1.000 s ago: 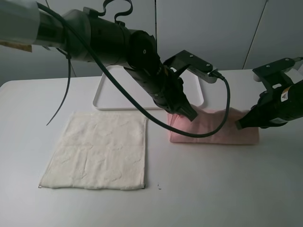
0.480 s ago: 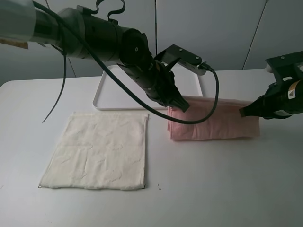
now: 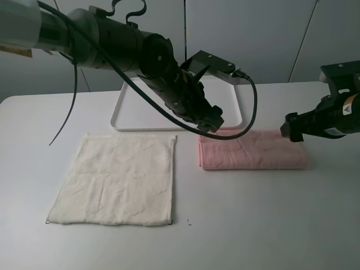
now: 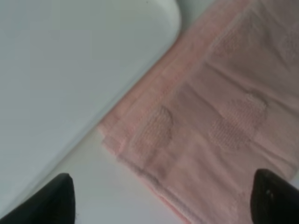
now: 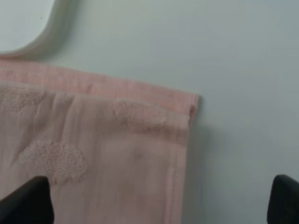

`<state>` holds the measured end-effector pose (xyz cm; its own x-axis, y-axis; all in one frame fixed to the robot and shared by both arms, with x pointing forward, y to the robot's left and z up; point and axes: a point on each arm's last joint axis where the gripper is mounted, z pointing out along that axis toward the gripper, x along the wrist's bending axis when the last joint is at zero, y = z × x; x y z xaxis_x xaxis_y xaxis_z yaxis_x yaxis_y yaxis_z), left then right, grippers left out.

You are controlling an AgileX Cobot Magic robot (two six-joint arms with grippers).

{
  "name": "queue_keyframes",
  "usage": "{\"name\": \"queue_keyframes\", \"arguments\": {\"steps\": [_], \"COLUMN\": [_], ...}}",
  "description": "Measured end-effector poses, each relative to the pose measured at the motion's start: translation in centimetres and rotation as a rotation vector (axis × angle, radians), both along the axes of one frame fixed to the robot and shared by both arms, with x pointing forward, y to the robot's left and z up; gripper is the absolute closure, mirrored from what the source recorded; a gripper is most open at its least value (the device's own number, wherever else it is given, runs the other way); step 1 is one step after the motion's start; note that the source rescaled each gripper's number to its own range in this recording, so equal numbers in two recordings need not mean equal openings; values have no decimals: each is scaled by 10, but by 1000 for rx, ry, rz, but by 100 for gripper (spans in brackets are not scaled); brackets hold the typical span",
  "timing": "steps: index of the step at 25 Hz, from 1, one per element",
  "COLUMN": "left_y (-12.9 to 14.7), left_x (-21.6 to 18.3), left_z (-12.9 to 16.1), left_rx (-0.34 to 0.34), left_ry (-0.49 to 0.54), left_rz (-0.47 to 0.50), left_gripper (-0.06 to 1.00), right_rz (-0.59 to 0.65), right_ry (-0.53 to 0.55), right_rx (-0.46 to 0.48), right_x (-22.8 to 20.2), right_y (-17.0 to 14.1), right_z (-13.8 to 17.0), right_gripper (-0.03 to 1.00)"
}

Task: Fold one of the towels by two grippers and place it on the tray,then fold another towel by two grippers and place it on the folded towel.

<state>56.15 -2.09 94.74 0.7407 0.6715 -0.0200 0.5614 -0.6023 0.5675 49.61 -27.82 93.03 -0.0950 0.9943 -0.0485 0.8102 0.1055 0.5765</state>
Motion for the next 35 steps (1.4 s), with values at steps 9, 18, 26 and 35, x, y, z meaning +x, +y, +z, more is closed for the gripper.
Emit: {"name": "queue_keyframes", "arguments": {"steps": [9, 18, 26, 35], "left_y": [8, -5, -9, -18], "left_x": [24, 24, 38, 44], "left_z": [-4, -11, -33, -51], "left_rx": [48, 39, 139, 194], "left_ry": [209, 351, 414, 443], "left_rz": [165, 145, 261, 324], "left_gripper": [-3, -3, -3, -3], "right_rz": [-113, -116, -101, -103], "right_ry": [215, 383, 494, 490], "right_rx": [-39, 135, 141, 135], "right_x": [37, 64, 66, 72], "right_y": [-7, -23, -26, -27], "right_z": [27, 25, -3, -15], "right_gripper": [-3, -3, -3, -3]}}
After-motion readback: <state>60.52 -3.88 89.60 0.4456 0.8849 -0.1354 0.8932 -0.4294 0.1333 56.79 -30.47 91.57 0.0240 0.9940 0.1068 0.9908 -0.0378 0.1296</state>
